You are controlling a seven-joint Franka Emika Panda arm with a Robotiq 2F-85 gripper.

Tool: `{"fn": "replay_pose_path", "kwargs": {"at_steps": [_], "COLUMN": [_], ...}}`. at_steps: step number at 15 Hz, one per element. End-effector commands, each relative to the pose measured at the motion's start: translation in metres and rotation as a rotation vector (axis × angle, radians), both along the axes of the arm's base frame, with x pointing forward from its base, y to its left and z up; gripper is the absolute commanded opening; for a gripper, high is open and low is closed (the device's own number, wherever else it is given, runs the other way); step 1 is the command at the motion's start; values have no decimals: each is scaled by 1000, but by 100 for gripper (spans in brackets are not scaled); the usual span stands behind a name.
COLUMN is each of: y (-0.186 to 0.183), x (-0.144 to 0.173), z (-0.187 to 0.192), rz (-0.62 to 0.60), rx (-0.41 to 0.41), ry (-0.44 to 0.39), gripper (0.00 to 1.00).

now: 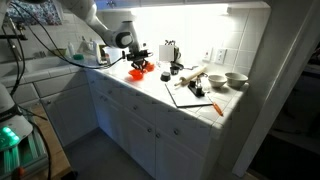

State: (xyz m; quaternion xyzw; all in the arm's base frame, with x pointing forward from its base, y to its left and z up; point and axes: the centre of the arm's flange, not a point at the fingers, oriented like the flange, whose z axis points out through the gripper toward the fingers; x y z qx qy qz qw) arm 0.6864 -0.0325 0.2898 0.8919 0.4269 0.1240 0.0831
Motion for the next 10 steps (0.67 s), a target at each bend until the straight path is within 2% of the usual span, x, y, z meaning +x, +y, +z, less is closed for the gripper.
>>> {"fn": "replay_pose_path", "kwargs": {"at_steps": [1, 10], "y": [-3, -4], "x": [2, 5], "z": [4, 5], "rz": [-7, 21], "rx": [-43, -80], "ry": [-4, -9], "gripper": [2, 2]}}
